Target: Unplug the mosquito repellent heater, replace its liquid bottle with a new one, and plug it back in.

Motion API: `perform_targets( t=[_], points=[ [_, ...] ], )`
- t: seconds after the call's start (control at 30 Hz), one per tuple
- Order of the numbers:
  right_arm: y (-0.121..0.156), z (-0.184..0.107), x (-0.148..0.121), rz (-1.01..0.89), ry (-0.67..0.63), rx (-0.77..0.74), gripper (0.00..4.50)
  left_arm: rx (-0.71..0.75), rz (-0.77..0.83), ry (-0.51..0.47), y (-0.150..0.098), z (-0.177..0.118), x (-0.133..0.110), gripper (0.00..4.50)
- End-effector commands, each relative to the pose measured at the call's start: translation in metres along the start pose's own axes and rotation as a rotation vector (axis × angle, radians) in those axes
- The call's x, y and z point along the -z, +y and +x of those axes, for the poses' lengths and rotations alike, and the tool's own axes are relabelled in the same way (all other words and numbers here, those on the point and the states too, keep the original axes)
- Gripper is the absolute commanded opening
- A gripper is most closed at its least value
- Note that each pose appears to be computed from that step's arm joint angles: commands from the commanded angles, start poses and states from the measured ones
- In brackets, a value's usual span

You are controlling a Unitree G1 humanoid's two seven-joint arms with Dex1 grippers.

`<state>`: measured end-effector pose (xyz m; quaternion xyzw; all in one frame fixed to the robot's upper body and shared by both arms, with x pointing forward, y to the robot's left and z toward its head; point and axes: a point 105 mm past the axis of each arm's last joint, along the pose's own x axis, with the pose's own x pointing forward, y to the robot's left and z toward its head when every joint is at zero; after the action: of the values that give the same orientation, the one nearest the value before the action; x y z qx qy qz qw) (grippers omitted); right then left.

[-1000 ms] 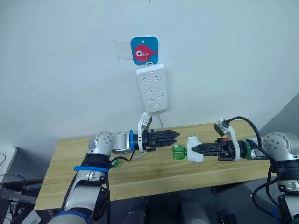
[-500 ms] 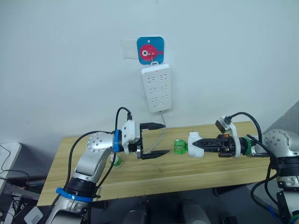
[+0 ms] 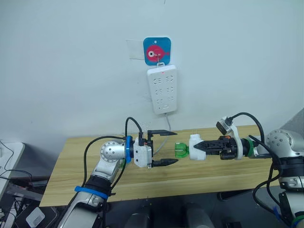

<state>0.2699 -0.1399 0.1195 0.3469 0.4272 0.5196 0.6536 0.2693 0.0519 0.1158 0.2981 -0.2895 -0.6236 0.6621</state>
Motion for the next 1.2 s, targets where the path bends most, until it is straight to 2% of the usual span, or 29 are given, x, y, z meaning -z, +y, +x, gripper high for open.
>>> perform_targets(
  t=[0.03,0.37,0.47,0.6,0.63,0.87,0.9,1.0,1.13,1.2],
  points=[
    [0.018,0.001,-0.007,-0.062,-0.005,-0.048,2.97,-0.014,0.073,-0.039,0.002,0.006,-0.007,4.43],
    [0.021,0.001,-0.005,-0.059,-0.002,-0.059,2.97,-0.041,0.084,-0.029,0.002,0.01,0.001,4.43],
    [0.022,0.002,-0.004,-0.059,-0.001,-0.063,2.97,-0.038,0.083,-0.041,0.001,0.012,0.0,3.87],
    [0.022,0.002,-0.004,-0.06,-0.003,-0.065,2.97,-0.033,0.08,-0.051,-0.002,0.015,-0.002,2.5],
    [0.022,0.002,-0.004,-0.06,-0.003,-0.066,2.97,-0.032,0.079,-0.052,-0.003,0.016,-0.002,2.33],
    [0.022,0.002,-0.003,-0.058,-0.004,-0.058,2.97,-0.046,0.044,-0.052,-0.001,0.015,0.0,2.25],
    [0.021,0.001,-0.003,-0.062,-0.002,-0.052,2.97,-0.054,-0.015,-0.053,0.001,0.015,0.0,2.25],
    [0.019,0.0,-0.001,-0.091,0.019,-0.026,2.97,-0.088,-0.326,-0.049,0.009,0.015,0.003,2.25],
    [0.019,-0.002,0.003,-0.113,0.053,-0.016,2.97,-0.069,-0.911,-0.077,0.016,0.013,-0.005,2.25],
    [0.02,-0.003,0.006,-0.12,0.07,-0.026,2.97,-0.033,-1.148,-0.088,0.019,0.01,-0.009,2.25]
  ],
)
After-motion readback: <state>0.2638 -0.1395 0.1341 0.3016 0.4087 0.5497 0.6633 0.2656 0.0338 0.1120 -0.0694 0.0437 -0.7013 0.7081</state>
